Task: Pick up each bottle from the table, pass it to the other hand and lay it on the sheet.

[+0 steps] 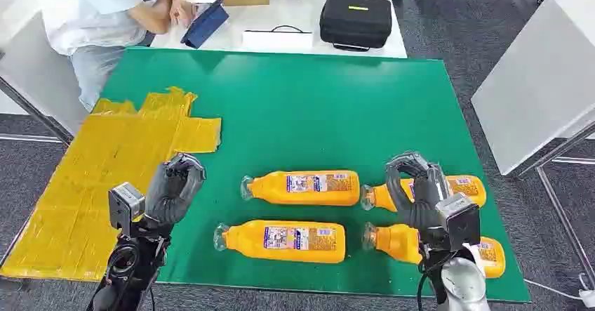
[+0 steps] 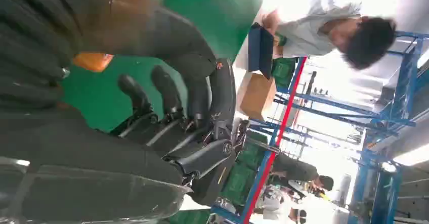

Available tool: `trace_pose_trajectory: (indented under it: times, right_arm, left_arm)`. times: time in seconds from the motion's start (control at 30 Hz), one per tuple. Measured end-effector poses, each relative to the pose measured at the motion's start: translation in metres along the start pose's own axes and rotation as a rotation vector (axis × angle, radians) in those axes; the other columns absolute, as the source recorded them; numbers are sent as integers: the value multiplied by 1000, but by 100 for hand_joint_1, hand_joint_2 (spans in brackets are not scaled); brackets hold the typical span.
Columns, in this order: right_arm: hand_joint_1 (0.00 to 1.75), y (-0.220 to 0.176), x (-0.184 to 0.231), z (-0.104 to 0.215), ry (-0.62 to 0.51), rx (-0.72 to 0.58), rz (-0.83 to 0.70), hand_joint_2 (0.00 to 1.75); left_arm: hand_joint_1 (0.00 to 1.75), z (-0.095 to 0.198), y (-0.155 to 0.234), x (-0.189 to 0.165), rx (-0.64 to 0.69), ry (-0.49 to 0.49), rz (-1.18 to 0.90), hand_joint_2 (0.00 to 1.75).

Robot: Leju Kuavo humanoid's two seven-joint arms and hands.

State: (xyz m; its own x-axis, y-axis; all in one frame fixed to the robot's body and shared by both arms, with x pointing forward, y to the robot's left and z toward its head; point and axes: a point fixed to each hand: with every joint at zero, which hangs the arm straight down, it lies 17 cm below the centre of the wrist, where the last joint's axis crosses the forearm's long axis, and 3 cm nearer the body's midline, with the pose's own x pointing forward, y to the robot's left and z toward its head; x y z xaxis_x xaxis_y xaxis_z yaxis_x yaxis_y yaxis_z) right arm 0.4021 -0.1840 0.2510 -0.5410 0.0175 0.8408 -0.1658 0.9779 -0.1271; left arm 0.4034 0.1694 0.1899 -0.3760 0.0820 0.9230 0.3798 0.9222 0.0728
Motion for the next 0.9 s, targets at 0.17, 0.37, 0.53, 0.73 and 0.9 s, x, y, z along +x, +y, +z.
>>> trace_pose_trajectory:
  times: [0.17,0.37,0.53,0.73,0.9]
  right_arm:
    - [175,-5,-3,-6,-47,-116,-16,175]
    - [175,60,-48,-20,39,-169,-267,175]
    - [175,80,-60,-22,99,-127,-315,175]
    - [175,92,-66,-24,140,-96,-338,175]
    - [0,95,-71,-27,174,-100,-301,175]
  left_arm:
    - [175,-16,14,22,165,-158,-157,175]
    - [175,-60,-8,26,357,-229,-192,175]
    - [175,-67,-21,18,333,-211,-167,175]
    - [175,-69,-29,13,315,-194,-153,175]
    - [0,-69,-30,7,321,-170,-149,175]
